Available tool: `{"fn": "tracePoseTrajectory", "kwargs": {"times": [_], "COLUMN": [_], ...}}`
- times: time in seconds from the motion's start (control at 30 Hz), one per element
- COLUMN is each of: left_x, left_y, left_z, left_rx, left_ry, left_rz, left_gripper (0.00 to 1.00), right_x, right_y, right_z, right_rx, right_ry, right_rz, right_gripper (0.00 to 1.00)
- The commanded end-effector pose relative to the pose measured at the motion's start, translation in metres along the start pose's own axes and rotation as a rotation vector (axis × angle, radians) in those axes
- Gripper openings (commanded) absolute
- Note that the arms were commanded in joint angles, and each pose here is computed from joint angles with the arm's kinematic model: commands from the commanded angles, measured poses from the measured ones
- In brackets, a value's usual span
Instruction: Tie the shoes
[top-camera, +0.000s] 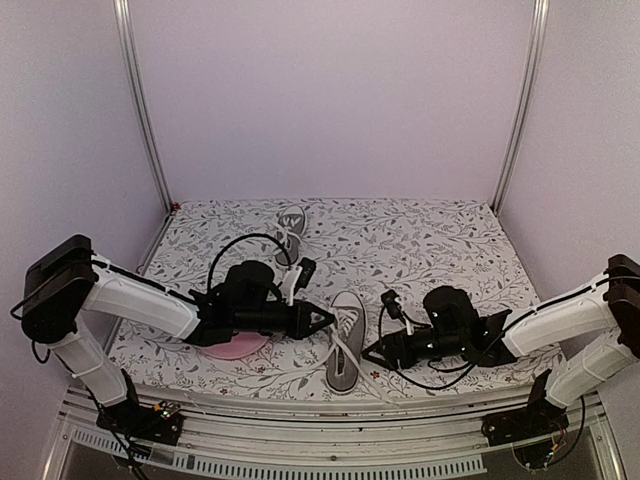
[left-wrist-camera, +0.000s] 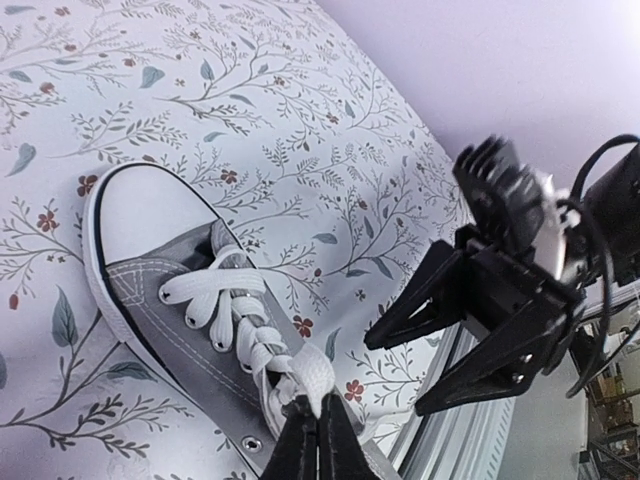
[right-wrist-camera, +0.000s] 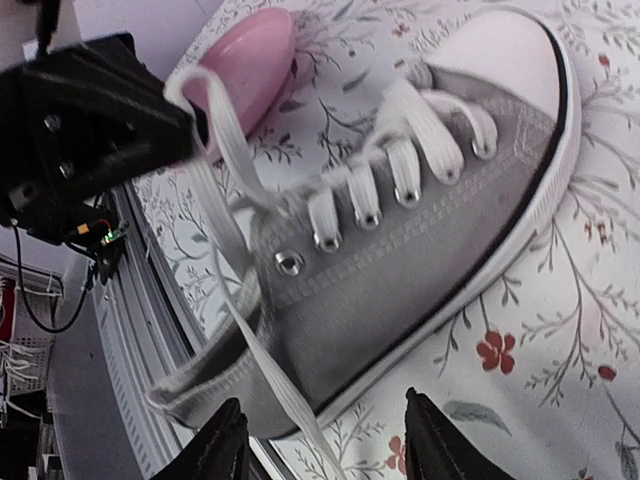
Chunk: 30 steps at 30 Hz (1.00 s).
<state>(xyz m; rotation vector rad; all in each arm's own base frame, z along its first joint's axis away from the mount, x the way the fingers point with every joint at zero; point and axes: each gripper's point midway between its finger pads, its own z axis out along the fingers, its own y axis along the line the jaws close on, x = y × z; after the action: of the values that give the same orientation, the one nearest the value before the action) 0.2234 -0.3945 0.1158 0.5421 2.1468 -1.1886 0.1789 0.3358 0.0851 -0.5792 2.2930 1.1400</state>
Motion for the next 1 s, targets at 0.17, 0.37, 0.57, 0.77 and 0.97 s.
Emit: {"fn": "tracePoseTrajectory", "kwargs": {"times": [0.17, 0.37, 0.57, 0.77, 0.97], "left_x": [-0.010, -0.008, -0.009, -0.008, -0.008], "left_y": [-0.001, 0.000, 0.000, 0.000, -0.003], "left_z": [-0.005, -0.005, -0.004, -0.004, -0.006], "left_rx": [0.004, 0.000, -0.001, -0.001, 0.017], "left_ry": [-0.037, -0.030, -0.031, -0.031, -0.028], "left_rz": [0.006, 0.003, 0.005, 0.005, 0.029], "left_gripper": [0.00, 0.00, 0.00, 0.00, 0.00], "right_x": [0.045, 0.049, 0.055, 0.059, 0.038], "right_y": [0.006, 0.012, 0.013, 0.010, 0.003], "right_z": [-0.004, 0.008, 0.019, 0.027, 0.012], "right_rx": [-0.082, -0.126, -0.156, -0.149, -0.047], "right_ry": [0.076, 0.105, 0.145, 0.168, 0.086], "right_rz": [-0.056, -0.091, -0.108, -0.109, -0.078], "right_gripper": [0.50, 0.47, 0.45, 0.15, 0.03]}}
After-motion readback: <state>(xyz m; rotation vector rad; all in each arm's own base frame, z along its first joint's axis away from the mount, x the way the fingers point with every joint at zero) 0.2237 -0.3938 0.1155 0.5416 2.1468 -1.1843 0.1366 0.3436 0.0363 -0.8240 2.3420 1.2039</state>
